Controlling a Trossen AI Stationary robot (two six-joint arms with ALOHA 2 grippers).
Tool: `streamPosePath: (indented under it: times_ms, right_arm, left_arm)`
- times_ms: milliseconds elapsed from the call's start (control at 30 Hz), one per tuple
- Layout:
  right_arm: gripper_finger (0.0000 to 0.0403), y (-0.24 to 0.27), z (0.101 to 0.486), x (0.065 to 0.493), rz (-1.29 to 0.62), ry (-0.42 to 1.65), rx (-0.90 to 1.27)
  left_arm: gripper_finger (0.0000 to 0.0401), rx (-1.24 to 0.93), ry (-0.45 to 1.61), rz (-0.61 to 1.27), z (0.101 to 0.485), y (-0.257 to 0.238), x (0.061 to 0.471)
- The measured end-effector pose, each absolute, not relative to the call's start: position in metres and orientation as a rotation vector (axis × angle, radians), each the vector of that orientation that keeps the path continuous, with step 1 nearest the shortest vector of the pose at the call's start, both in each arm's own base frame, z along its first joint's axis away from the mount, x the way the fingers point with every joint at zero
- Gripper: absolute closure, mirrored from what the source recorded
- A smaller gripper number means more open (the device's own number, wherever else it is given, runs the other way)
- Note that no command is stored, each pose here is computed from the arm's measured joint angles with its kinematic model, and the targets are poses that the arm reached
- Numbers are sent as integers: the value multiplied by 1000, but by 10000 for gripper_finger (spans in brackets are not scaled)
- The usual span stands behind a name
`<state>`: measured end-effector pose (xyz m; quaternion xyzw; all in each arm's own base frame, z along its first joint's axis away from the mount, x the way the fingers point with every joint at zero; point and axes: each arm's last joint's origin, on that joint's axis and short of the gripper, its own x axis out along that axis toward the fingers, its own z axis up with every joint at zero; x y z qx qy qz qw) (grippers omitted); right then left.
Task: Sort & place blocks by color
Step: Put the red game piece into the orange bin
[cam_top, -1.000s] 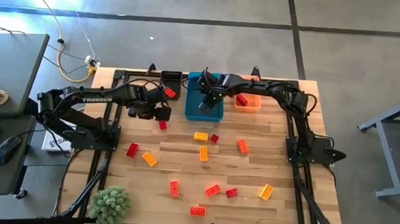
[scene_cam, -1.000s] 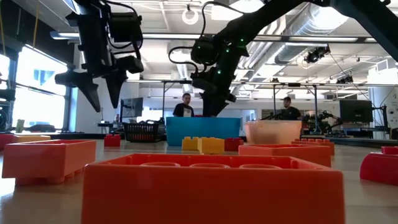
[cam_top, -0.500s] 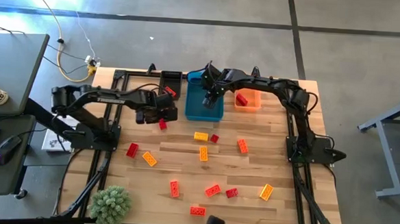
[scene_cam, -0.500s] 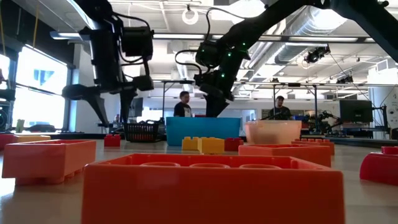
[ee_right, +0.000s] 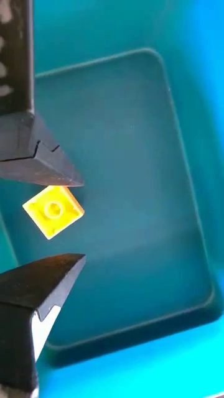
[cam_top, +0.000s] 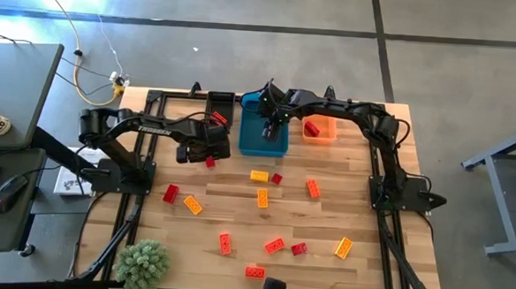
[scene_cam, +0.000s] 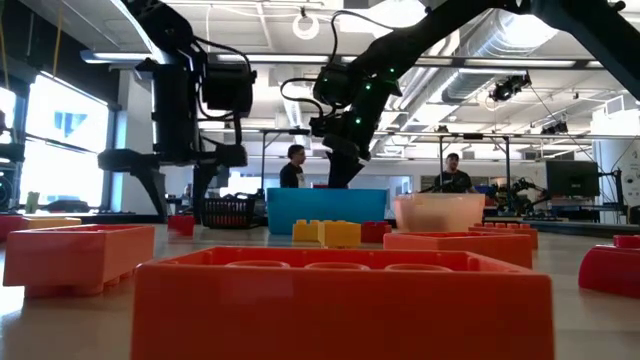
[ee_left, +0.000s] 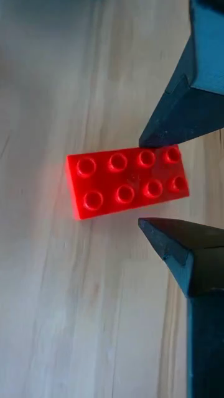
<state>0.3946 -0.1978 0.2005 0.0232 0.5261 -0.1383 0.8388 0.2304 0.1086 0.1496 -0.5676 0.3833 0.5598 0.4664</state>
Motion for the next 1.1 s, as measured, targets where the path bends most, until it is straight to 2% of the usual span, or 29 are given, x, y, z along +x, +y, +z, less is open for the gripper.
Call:
streamPosePath:
  times_ms: [533, 667, 900, 1100]
  right_arm:
    - [229, -198, 201, 396, -298, 1098, 49]
    - [229, -198, 201, 396, -301, 1098, 55]
    - [229, -197, 200, 394, -311, 1108, 112]
    - [229, -192, 200, 395, -206, 1064, 289]
  left_arm:
    - [221, -1269, 1050, 1362, 130, 110, 235]
    - [250, -1215, 1084, 1324, 130, 111, 234]
    - [331, -1056, 1180, 1161, 133, 111, 234]
    - [333, -919, 1208, 958, 147, 109, 233]
